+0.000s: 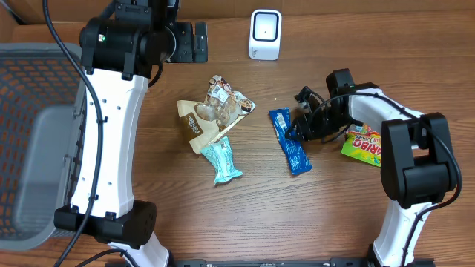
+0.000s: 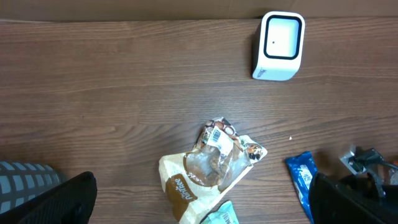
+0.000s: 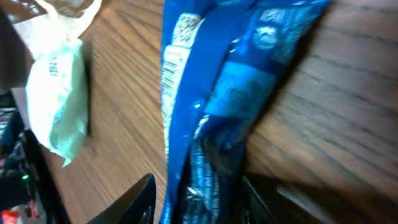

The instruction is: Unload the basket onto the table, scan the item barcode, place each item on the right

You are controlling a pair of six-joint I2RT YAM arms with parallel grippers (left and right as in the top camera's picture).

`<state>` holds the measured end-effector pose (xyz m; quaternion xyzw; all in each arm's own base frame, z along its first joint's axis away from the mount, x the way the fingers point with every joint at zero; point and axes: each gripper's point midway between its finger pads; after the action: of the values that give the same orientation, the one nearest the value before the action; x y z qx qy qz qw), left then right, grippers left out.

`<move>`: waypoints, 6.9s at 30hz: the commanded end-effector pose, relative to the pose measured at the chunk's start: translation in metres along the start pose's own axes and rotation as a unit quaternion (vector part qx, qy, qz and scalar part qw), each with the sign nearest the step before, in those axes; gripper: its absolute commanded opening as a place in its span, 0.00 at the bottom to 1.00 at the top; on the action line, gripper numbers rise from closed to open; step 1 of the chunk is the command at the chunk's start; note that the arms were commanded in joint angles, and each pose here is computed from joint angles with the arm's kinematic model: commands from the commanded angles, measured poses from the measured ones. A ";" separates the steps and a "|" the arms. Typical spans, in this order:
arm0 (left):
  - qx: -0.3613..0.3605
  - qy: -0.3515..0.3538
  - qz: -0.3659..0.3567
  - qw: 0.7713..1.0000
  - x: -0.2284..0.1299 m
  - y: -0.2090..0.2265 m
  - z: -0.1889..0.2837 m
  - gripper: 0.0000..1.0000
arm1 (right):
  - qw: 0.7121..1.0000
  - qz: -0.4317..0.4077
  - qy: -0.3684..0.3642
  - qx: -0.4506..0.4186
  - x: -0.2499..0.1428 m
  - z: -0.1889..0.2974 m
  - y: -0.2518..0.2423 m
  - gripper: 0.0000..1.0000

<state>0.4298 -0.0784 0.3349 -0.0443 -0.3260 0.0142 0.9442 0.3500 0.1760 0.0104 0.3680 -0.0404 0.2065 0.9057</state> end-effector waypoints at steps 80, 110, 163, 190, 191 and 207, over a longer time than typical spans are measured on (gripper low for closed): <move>0.007 0.004 0.006 1.000 -0.001 0.003 -0.005 1.00 | 0.964 0.008 0.006 -0.264 0.015 0.019 0.064 0.35; 0.007 0.004 0.006 1.000 -0.001 0.003 -0.005 1.00 | 0.998 0.015 -0.064 -0.025 0.042 0.029 -0.011 0.45; 0.007 0.004 0.006 1.000 -0.001 0.003 -0.006 1.00 | 0.999 0.005 -0.008 0.032 0.016 -0.026 -0.020 0.40; 0.007 0.004 0.006 1.000 -0.001 0.003 -0.005 1.00 | 0.995 -0.039 -0.001 -0.091 0.041 0.038 -0.007 0.04; 0.007 0.004 0.006 1.000 -0.001 0.003 -0.005 1.00 | 0.990 -0.050 -0.010 -0.133 0.049 0.050 -0.009 0.04; 0.007 0.004 0.006 1.000 -0.001 0.003 -0.005 0.99 | 0.655 0.103 -0.326 -0.674 0.220 0.212 0.026 0.04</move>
<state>0.4299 -0.0784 0.3347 -0.0440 -0.3258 0.0143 0.9443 0.5452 0.1474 0.1915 -0.1939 -0.4739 0.0628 0.8567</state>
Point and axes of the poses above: each gripper's point midway between its finger pads, its own z axis back along the fingers, its own y axis along the line the jaws close on, x = y × z, and after that the axes turned 2 degrees about z, right-handed
